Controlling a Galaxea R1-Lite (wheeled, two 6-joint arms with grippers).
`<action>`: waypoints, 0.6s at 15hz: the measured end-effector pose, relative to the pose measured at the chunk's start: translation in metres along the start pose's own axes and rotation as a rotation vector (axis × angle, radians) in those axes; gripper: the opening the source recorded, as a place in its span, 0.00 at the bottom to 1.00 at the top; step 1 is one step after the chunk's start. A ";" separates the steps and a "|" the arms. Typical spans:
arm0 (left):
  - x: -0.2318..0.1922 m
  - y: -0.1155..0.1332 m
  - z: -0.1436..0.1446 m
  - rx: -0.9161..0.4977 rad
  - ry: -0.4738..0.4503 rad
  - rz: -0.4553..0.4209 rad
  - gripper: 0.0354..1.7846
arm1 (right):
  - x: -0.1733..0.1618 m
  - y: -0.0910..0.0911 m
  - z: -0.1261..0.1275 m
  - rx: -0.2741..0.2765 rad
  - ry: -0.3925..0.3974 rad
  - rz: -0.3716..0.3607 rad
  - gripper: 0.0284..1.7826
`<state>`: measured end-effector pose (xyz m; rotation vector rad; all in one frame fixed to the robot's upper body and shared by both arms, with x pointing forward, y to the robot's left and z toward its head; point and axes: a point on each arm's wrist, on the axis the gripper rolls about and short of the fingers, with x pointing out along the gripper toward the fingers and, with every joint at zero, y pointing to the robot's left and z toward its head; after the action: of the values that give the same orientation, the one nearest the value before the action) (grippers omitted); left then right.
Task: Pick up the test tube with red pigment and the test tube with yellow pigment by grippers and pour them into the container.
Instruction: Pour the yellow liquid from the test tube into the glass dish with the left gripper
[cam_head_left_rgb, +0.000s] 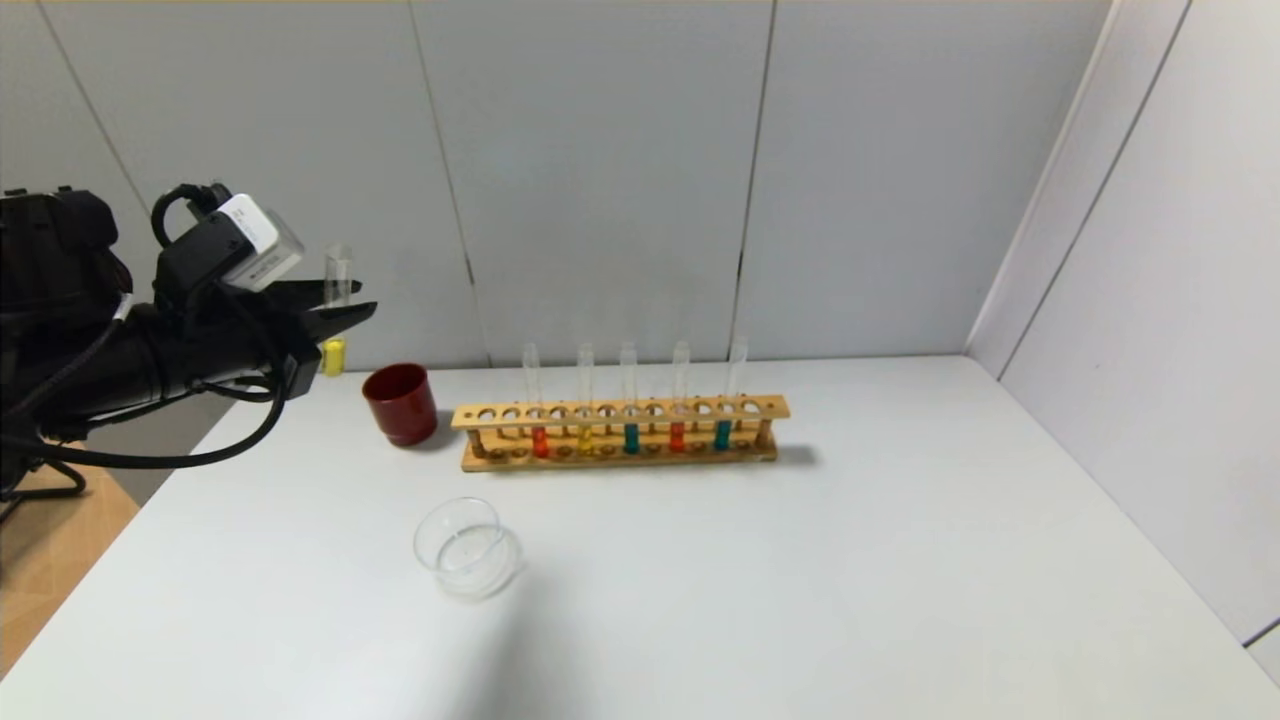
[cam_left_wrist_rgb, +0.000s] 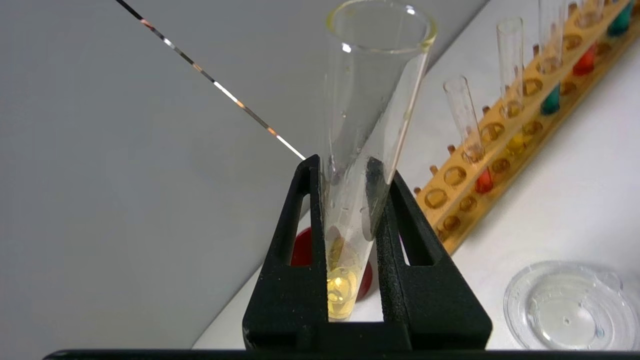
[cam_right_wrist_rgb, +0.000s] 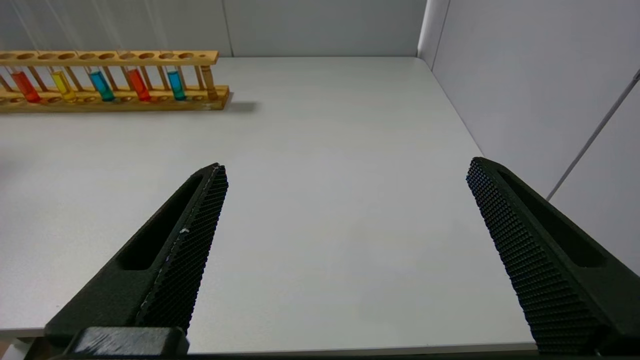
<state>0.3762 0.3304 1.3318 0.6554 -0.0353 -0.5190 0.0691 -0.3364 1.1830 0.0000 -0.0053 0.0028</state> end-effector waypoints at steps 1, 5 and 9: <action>0.000 0.000 -0.003 0.030 0.015 -0.008 0.17 | 0.000 0.000 0.000 0.000 0.000 0.000 0.98; 0.001 0.001 -0.011 0.196 0.052 -0.028 0.17 | 0.000 0.000 0.000 0.000 0.000 0.000 0.98; 0.001 0.002 -0.009 0.361 0.044 -0.027 0.17 | 0.000 0.000 0.000 0.000 0.000 0.000 0.98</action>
<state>0.3794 0.3370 1.3255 1.0210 -0.0801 -0.5292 0.0691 -0.3364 1.1830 0.0000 -0.0053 0.0028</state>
